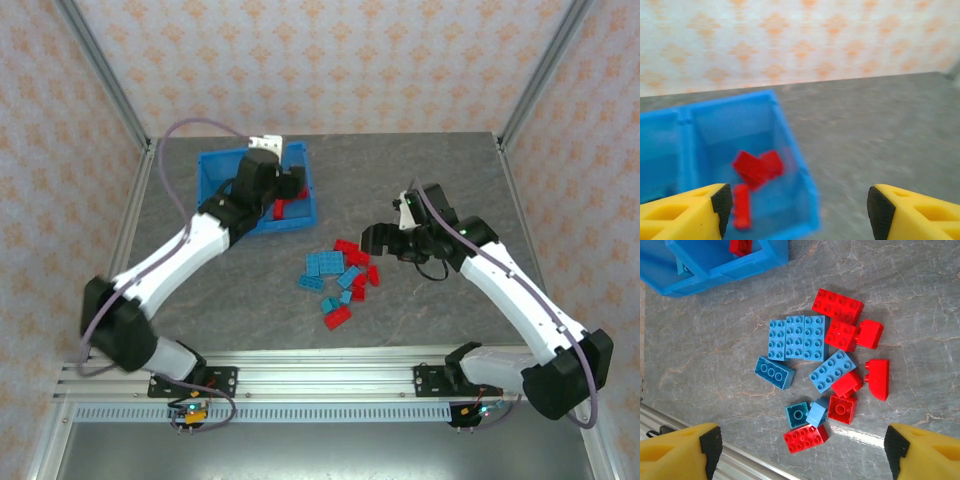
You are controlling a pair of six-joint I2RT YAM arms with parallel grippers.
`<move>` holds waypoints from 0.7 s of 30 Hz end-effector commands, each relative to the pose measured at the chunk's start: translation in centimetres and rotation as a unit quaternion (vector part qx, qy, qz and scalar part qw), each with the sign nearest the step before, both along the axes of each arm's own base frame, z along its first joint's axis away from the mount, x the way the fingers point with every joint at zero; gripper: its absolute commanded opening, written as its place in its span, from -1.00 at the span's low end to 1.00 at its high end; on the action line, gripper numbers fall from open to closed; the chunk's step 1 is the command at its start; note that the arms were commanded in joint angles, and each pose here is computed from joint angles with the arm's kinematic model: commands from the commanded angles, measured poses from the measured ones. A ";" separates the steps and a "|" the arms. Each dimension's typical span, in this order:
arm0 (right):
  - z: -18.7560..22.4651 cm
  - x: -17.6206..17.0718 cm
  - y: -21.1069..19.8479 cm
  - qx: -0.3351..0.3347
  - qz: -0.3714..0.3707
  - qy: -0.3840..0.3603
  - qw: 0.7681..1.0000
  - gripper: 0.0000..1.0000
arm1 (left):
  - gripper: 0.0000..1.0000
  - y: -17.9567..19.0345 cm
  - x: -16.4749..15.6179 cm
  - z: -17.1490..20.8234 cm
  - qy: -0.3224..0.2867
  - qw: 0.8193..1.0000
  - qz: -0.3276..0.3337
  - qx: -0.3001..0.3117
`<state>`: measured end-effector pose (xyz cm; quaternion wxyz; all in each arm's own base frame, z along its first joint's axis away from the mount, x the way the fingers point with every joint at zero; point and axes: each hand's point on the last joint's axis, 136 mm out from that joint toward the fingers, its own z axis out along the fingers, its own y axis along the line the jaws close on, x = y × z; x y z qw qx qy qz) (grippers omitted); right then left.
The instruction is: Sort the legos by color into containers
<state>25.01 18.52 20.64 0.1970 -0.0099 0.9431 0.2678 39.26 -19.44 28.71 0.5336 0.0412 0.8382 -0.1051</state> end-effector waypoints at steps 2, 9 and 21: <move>0.1 1.6 0.5 0.001 -0.004 -0.010 1.000 0.71 | 0.65 -0.2 -5.6 -9.8 0.133 0.989 -0.009 0.071; -0.7 1.4 0.6 -0.005 0.002 0.009 1.000 0.71 | 1.00 -3.5 -11.4 -17.7 0.264 0.957 -0.082 0.081; -2.0 -0.3 -0.4 -0.019 -0.003 0.034 0.999 0.71 | 0.91 -5.3 -11.4 -25.6 0.343 0.929 -0.073 0.121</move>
